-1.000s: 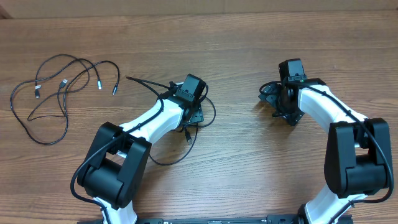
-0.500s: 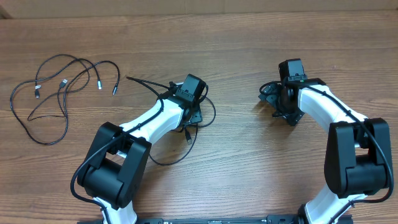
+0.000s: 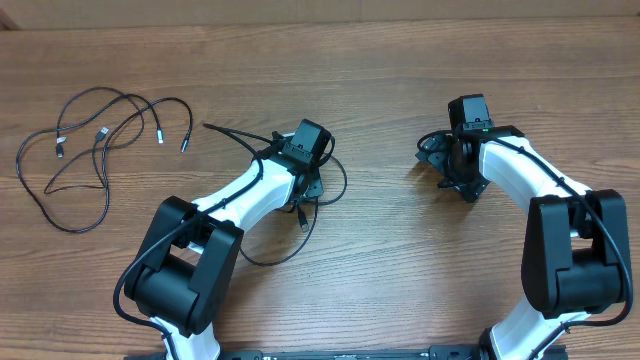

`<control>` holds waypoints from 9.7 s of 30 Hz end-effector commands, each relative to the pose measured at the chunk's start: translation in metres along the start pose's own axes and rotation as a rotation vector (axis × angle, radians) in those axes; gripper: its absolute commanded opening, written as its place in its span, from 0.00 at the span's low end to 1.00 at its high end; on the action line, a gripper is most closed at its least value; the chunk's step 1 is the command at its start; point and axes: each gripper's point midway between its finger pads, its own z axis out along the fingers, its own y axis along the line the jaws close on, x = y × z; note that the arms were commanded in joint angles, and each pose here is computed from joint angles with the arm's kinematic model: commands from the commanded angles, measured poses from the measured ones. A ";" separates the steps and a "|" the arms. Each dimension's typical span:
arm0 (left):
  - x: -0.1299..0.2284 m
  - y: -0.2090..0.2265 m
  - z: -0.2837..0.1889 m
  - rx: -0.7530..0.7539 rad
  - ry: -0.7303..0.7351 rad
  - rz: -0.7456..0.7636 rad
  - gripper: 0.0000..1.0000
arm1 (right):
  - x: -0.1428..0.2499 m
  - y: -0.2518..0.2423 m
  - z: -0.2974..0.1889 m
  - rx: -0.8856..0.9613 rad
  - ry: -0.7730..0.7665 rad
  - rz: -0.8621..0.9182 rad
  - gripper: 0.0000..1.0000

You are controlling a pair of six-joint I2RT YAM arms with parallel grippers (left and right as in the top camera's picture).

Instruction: Untangle cables

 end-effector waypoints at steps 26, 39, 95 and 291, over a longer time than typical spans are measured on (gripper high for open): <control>-0.004 -0.015 0.000 0.084 0.011 0.017 0.79 | 0.009 -0.010 0.012 0.035 0.033 -0.003 1.00; -0.021 -0.031 -0.048 0.110 0.063 0.002 1.00 | 0.009 -0.010 0.012 0.035 0.033 -0.003 1.00; 0.030 0.000 -0.014 -0.070 0.101 -0.261 0.47 | 0.009 -0.010 0.012 0.035 0.032 -0.003 1.00; -0.111 0.138 -0.130 0.093 -0.204 -0.041 1.00 | 0.009 -0.010 0.012 0.035 0.032 -0.003 1.00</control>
